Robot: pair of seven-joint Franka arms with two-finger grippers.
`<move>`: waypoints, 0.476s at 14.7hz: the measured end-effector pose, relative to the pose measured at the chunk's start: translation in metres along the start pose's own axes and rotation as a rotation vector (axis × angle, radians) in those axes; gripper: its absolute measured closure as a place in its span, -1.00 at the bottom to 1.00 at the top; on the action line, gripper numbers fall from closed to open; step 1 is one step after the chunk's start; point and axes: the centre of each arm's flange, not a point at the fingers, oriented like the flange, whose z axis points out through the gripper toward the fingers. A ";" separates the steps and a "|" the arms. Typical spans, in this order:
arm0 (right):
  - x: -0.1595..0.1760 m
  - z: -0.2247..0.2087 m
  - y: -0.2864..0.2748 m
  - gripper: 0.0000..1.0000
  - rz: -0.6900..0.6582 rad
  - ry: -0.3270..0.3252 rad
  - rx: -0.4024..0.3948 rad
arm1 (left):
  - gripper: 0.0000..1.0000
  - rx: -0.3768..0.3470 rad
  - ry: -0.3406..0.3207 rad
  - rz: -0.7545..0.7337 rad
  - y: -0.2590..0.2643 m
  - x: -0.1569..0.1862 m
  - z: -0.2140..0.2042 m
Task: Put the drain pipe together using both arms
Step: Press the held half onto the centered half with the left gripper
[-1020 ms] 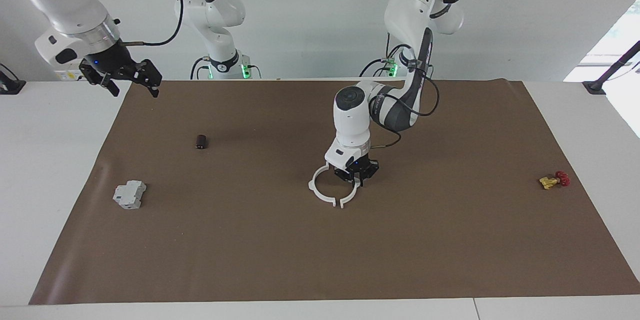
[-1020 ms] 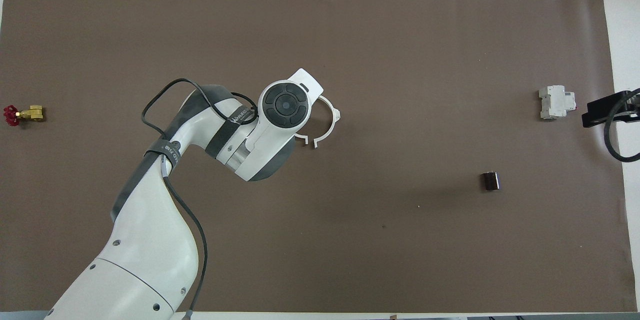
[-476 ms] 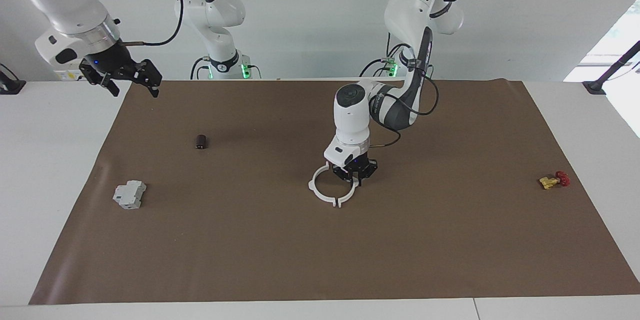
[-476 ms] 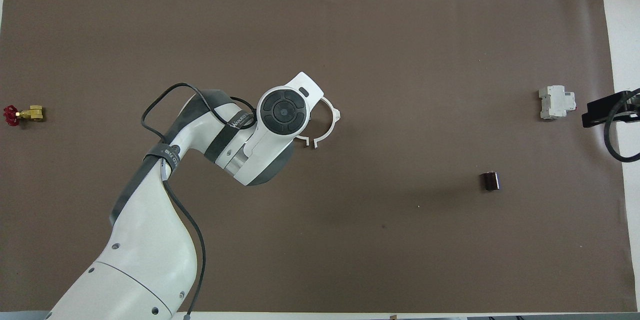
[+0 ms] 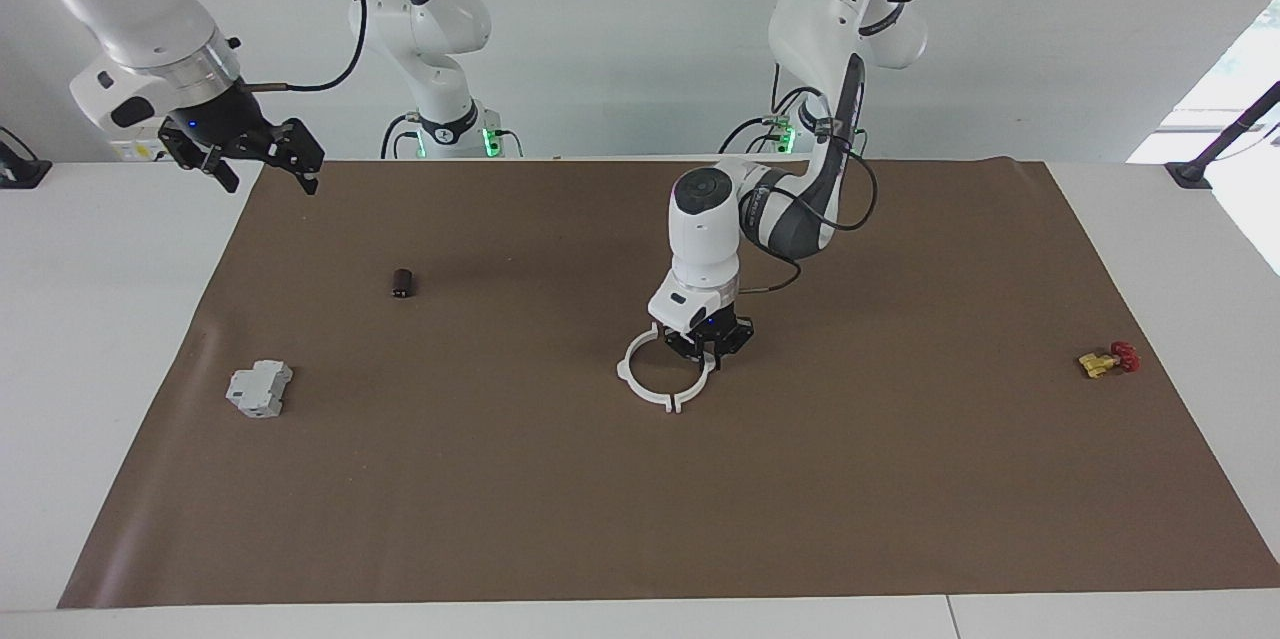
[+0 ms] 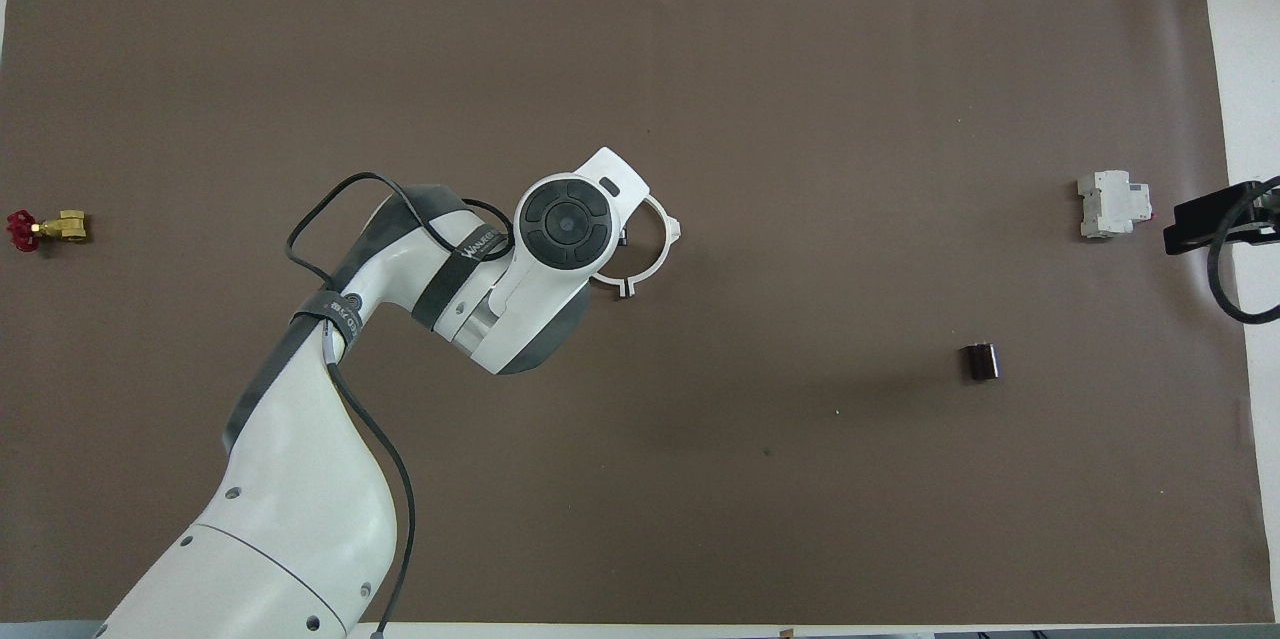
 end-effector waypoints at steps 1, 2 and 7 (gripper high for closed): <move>0.000 0.000 0.000 -1.00 0.000 0.000 0.000 | 0.59 -0.002 -0.001 0.003 0.002 -0.001 0.000; 0.000 0.000 0.000 -1.00 0.000 0.000 0.000 | 0.59 -0.002 -0.001 0.005 0.004 -0.003 0.000; 0.000 0.000 0.000 -1.00 0.000 0.000 0.000 | 0.59 -0.005 -0.002 0.011 0.008 -0.005 -0.001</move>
